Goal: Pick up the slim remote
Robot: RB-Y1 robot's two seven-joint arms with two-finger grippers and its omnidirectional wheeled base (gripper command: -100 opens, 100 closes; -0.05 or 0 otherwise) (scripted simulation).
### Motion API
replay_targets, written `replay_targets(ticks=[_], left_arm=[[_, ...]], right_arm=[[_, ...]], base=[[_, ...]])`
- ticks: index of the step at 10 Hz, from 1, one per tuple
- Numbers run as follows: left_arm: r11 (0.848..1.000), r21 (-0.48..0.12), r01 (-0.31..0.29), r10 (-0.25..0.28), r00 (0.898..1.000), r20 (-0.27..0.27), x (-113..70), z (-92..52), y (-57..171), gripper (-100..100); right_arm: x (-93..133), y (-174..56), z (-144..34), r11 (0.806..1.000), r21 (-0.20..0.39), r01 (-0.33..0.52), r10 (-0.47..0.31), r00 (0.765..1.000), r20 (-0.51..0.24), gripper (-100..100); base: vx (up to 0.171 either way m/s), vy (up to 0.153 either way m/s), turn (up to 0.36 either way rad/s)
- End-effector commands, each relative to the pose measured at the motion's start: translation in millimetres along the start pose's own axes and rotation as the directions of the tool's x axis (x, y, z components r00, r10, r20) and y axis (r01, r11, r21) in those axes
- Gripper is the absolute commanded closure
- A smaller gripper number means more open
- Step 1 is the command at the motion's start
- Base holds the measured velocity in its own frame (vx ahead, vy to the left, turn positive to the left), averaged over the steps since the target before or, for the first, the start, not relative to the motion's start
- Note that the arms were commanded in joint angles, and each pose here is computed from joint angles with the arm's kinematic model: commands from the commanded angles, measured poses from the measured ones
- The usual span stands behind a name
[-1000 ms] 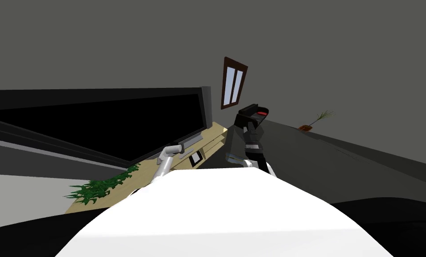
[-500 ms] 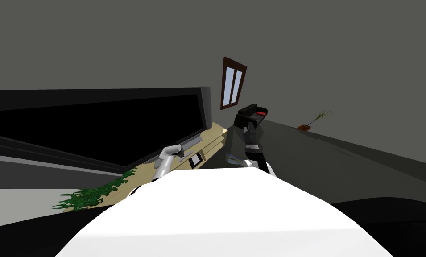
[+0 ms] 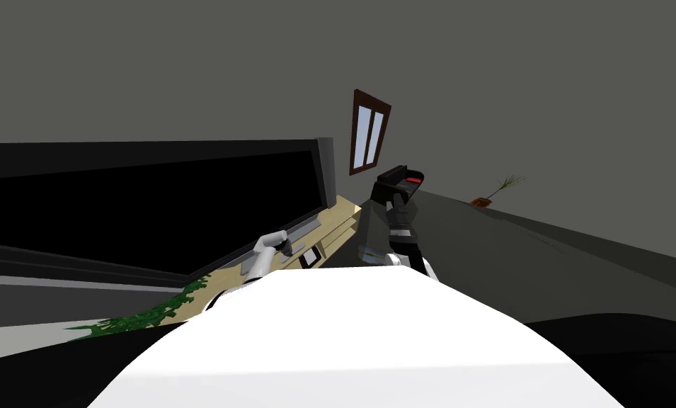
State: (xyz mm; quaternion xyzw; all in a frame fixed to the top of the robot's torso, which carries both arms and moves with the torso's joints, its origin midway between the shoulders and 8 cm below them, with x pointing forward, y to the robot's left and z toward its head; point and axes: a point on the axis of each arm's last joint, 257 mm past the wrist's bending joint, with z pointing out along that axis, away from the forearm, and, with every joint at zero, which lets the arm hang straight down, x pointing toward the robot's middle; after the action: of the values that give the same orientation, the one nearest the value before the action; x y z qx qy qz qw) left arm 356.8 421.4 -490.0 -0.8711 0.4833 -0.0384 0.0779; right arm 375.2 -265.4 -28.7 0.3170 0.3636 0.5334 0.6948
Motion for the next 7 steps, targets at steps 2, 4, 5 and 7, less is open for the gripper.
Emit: replay_targets(ticks=[2, 4, 5, 7], left_arm=[[0.993, -0.100, 0.058, -0.057, 0.998, 0.009, -6.2, 7.6, 30, -100], [0.985, -0.152, 0.087, -0.086, 0.996, 0.015, -7.8, 11.9, 46, -100], [0.977, -0.184, 0.104, -0.102, 0.995, 0.019, -8.9, 15.0, 57, -100], [0.981, -0.169, 0.095, -0.094, 0.995, 0.017, -7.4, 15.4, 52, 0]], right_arm=[[0, 0, 0.0, 1.000, 0.000, 0.000, 0.000, 1.000, 0.000, 0], [0, 0, 0.0, 1.000, 0.000, 0.000, 0.000, 1.000, 0.000, 0], [0, 0, 0.0, 1.000, 0.000, 0.000, 0.000, 1.000, 0.000, 0], [0, 0, 0.0, 1.000, 0.000, 0.000, 0.000, 1.000, 0.000, 0]], base=[[0.088, 0.028, -0.032], [0.068, 0.027, -0.022], [0.069, 0.038, -0.024], [0.014, 0.007, -0.003]])
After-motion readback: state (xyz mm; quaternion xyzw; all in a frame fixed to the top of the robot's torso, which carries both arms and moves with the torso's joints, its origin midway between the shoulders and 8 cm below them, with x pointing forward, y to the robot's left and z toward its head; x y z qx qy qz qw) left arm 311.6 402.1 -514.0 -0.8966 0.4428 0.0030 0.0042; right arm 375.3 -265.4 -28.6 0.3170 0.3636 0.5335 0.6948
